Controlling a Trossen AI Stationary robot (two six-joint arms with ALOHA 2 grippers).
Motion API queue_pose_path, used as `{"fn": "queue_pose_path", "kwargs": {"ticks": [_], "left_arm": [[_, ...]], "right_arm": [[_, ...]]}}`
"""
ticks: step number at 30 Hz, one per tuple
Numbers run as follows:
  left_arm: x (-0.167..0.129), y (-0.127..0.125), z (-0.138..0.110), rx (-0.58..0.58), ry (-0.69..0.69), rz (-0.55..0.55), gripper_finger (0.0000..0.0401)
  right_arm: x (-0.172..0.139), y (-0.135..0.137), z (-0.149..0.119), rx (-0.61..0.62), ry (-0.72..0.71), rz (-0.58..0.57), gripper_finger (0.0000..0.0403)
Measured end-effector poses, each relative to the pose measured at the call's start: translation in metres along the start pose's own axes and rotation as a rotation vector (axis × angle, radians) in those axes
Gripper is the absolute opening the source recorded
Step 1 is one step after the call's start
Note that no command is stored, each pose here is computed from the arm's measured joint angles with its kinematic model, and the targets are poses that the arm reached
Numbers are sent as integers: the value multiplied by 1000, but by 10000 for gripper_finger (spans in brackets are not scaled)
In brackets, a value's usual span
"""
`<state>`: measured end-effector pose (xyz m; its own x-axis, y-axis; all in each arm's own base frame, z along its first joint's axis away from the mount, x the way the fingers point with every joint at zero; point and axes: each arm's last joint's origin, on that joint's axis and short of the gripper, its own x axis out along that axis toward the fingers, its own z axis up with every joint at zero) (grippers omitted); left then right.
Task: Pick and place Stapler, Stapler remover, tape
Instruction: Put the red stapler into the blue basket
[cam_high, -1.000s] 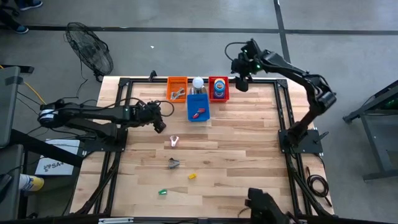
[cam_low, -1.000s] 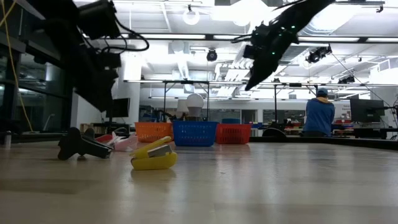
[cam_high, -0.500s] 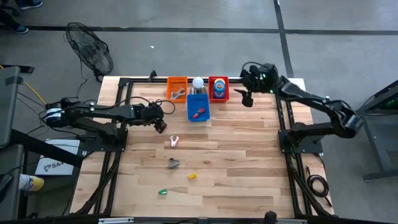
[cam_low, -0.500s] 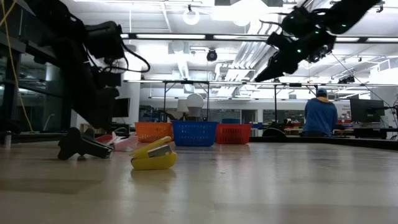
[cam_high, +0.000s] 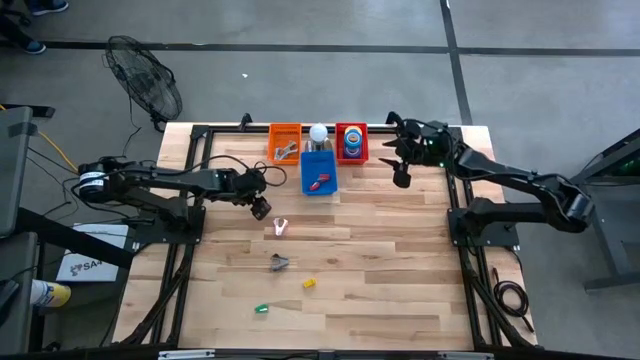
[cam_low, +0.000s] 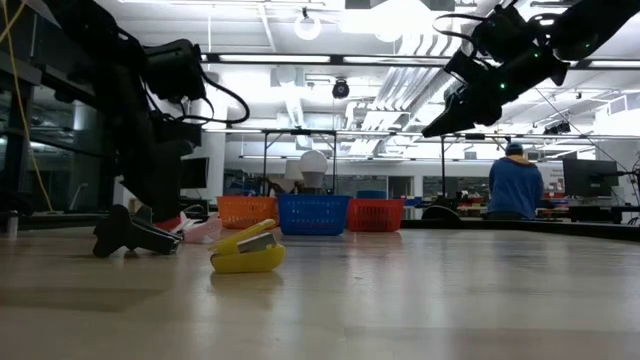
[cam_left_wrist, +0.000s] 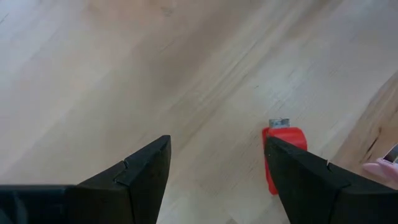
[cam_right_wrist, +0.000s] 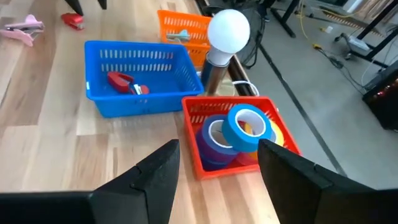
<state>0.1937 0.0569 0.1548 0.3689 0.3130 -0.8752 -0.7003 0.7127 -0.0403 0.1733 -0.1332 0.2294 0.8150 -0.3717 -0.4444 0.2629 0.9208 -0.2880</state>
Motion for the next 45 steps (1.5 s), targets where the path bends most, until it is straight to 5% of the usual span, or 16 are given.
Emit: {"fn": "queue_pose_path", "kwargs": {"ticks": [14, 33, 45], "left_arm": [[-10, -8, 8, -36, 30, -154, 255], [14, -27, -8, -5, 87, -11, 253], [17, -29, -7, -3, 85, -17, 145]], "right_arm": [[0, 3, -2, 73, 25, 31, 208], [3, 19, 0, 59, 55, 108, 208], [3, 22, 1, 53, 56, 112, 208]]}}
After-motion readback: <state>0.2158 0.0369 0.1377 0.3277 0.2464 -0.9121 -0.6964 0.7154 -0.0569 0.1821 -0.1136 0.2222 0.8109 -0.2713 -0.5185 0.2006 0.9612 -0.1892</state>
